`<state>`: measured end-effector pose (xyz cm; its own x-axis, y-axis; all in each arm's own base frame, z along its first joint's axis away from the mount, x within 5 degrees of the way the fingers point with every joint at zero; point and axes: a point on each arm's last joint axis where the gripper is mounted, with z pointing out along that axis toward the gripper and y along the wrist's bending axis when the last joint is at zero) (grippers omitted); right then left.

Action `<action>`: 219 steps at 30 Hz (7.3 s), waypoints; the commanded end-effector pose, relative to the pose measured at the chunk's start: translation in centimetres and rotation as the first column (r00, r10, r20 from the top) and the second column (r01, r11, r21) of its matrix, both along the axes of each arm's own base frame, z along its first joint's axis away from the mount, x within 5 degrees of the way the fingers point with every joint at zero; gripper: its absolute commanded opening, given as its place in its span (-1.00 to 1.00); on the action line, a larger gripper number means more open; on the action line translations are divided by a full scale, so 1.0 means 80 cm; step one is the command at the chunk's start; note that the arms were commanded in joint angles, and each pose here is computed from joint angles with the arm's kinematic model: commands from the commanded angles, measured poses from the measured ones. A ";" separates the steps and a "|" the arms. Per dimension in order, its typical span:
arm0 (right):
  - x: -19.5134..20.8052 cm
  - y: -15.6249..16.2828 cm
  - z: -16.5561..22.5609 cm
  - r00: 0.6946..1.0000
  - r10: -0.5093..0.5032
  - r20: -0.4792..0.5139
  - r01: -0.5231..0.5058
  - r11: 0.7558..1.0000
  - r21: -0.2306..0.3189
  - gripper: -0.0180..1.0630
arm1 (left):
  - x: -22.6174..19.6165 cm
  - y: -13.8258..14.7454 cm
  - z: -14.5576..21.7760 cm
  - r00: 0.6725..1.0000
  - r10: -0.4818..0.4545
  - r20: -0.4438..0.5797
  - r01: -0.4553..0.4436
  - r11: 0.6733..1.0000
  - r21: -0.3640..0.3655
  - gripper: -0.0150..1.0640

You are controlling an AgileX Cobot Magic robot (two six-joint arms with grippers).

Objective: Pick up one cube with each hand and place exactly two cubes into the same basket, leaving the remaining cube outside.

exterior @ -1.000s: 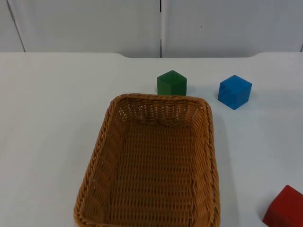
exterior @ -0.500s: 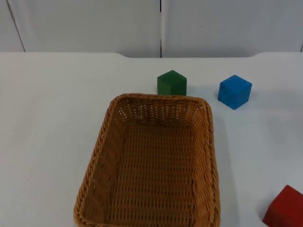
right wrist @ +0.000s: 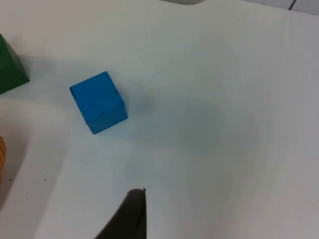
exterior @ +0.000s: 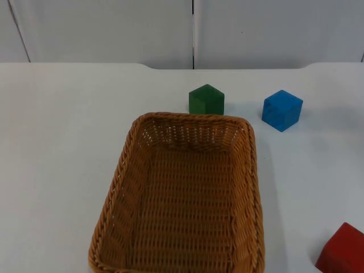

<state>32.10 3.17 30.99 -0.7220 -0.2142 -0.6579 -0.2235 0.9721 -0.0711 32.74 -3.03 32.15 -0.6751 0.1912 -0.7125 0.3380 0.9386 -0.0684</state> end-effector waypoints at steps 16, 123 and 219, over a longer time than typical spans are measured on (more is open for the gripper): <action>0.086 0.029 -0.063 0.974 0.170 -0.146 -0.171 0.985 0.008 0.93 | 0.099 -0.068 -0.049 0.985 -0.163 -0.046 0.164 0.986 0.012 0.97; 0.184 0.121 -0.274 0.892 0.437 -0.117 -0.445 0.894 -0.057 -0.52 | 0.215 -0.242 -0.295 0.863 -0.504 0.010 0.503 0.862 0.056 0.47; 0.068 0.171 0.029 0.853 0.506 0.128 -0.517 0.852 0.082 -0.97 | 0.100 -0.197 -0.014 0.840 -0.456 -0.295 0.473 0.881 -0.015 -0.98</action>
